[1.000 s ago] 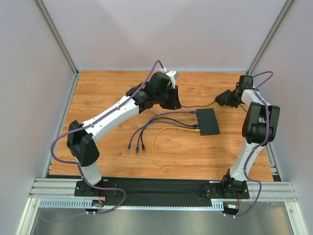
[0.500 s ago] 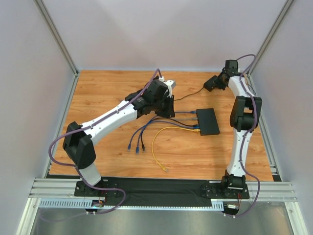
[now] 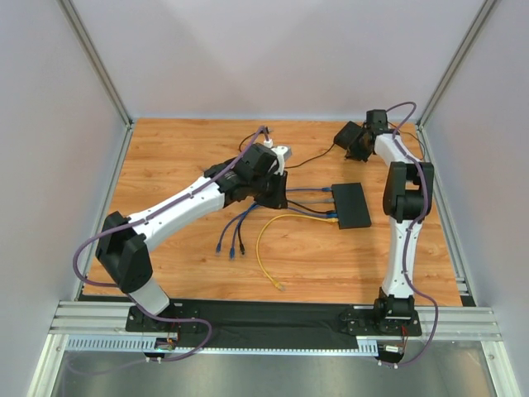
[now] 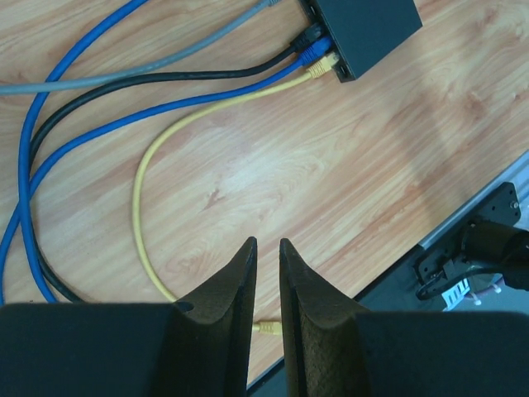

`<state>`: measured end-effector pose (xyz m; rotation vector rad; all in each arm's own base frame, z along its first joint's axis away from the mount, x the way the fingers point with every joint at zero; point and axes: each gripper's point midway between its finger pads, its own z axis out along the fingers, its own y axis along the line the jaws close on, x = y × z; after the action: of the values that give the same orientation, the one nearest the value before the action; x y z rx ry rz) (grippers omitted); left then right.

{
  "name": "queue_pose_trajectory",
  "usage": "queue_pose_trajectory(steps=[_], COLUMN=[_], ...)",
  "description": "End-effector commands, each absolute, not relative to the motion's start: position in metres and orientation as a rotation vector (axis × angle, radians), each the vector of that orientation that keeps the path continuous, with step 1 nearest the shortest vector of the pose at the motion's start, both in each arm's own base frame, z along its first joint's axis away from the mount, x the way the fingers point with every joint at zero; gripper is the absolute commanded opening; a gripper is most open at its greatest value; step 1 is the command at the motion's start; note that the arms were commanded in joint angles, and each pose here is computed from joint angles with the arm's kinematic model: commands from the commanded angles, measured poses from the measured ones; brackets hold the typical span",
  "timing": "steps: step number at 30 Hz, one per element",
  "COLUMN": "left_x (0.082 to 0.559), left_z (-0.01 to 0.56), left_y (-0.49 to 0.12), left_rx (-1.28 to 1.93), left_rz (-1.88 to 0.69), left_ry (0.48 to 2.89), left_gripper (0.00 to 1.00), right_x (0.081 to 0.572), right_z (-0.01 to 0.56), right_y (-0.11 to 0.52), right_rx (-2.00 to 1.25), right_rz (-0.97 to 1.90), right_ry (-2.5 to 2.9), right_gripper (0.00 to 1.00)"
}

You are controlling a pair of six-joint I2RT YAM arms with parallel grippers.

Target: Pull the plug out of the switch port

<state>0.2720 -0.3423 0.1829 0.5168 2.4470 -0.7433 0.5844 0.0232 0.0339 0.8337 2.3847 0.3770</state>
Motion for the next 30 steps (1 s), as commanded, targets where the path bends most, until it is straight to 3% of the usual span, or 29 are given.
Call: queue_pose_trajectory(steps=[1, 3, 5, 16, 24, 30], left_x=[0.261, 0.254, 0.253, 0.206, 0.181, 0.194], left_z=[0.207, 0.209, 0.211, 0.233, 0.265, 0.262], left_y=[-0.337, -0.330, -0.323, -0.245, -0.212, -0.260], left_rx=[0.508, 0.487, 0.454, 0.242, 0.137, 0.082], left_rz=[-0.805, -0.807, -0.791, -0.735, -0.845, -1.150], left_ry=[2.398, 2.398, 2.390, 2.331, 2.147, 1.980], left_gripper=[0.24, 0.24, 0.25, 0.32, 0.51, 0.50], right_x=[0.578, 0.575, 0.569, 0.479, 0.385, 0.364], right_z=[0.049, 0.052, 0.055, 0.116, 0.108, 0.131], right_y=[0.038, 0.041, 0.039, 0.047, 0.064, 0.056], right_rx=[0.766, 0.745, 0.726, 0.525, 0.483, 0.472], right_rz=[0.385, 0.395, 0.378, 0.224, 0.390, 0.400], right_ry=[2.401, 2.410, 2.426, 2.520, 2.510, 2.376], right_gripper=[0.06, 0.11, 0.32, 0.65, 0.69, 0.68])
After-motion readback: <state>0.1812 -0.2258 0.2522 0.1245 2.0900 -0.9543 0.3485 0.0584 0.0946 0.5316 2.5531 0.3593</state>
